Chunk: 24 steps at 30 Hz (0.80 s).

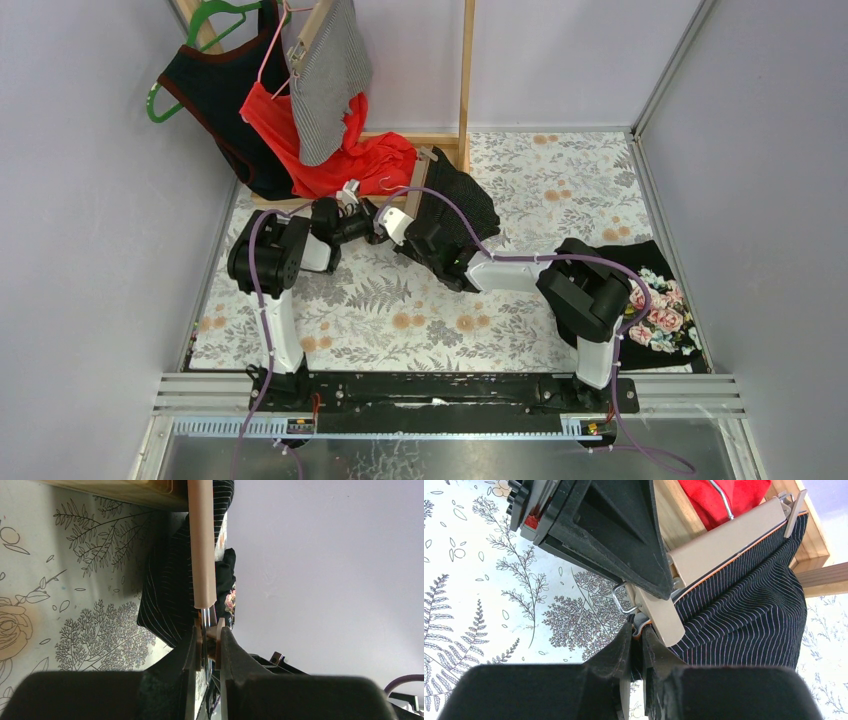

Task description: Clip the underwear to the hanger

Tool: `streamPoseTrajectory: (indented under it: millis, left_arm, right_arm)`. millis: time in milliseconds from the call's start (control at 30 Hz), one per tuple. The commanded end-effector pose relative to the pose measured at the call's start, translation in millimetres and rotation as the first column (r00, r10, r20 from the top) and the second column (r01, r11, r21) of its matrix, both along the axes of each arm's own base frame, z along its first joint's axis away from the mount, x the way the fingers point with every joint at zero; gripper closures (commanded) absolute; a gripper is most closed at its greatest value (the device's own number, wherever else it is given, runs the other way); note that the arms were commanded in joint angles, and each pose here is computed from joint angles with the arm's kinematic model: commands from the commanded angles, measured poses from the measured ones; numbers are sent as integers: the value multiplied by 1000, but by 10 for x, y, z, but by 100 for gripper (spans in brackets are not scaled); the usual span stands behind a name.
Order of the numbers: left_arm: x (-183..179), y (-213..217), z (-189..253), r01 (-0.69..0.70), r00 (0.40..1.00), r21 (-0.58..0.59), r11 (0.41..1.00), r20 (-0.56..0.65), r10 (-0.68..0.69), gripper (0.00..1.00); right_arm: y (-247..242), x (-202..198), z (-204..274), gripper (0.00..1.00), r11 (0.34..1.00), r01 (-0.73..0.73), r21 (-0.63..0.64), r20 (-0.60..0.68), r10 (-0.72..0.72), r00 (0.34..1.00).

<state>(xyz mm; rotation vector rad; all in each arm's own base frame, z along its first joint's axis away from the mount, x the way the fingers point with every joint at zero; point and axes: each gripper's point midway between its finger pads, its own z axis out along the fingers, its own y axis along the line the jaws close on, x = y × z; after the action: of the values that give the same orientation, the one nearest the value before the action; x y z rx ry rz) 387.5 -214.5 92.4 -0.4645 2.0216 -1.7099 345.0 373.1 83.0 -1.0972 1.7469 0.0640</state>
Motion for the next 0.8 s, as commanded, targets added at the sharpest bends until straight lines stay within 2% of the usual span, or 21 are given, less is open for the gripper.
streamPoseTrajectory:
  millis: [0,100,200,267,367,500,533,567,600,633,767]
  left_arm:
    - [174,1,252,-68,990,-11,998,120,69,100]
    - [166,-8,283,-59,990,-26,998,124,62,98]
    - [158,-15,298,-51,990,-33,998,131,55,86]
    - [150,-17,300,-49,990,-36,998,131,54,73]
    - [131,-24,332,-40,989,-48,998,141,46,60]
    - [117,-30,350,-31,988,-55,998,147,39,58]
    - [116,-30,354,-30,988,-57,998,148,38,58]
    - [112,-32,356,-28,988,-59,998,149,37,58]
    - [111,-31,359,-27,988,-59,998,150,36,58]
    - [109,-33,357,-27,988,-59,998,149,35,58]
    - [103,-32,348,-25,989,-57,998,146,34,58]
  right_arm:
    - [552,-239,405,87,980,-145,138,36,142,989]
    - [548,-229,411,86,981,-140,135,39,136,990]
    - [540,-223,410,85,982,-134,132,39,130,991]
    - [533,-214,414,85,983,-128,132,41,124,991]
    - [514,-196,420,83,985,-114,132,44,109,993]
    - [493,-172,445,80,987,-95,133,53,88,995]
    - [479,-165,445,77,987,-84,136,52,78,996]
    - [459,-148,447,70,988,-70,138,53,63,997]
    - [444,-138,450,56,988,-60,140,54,52,997]
    - [431,-136,458,46,988,-49,146,54,42,998]
    - [342,-138,450,30,984,-11,176,43,4,999]
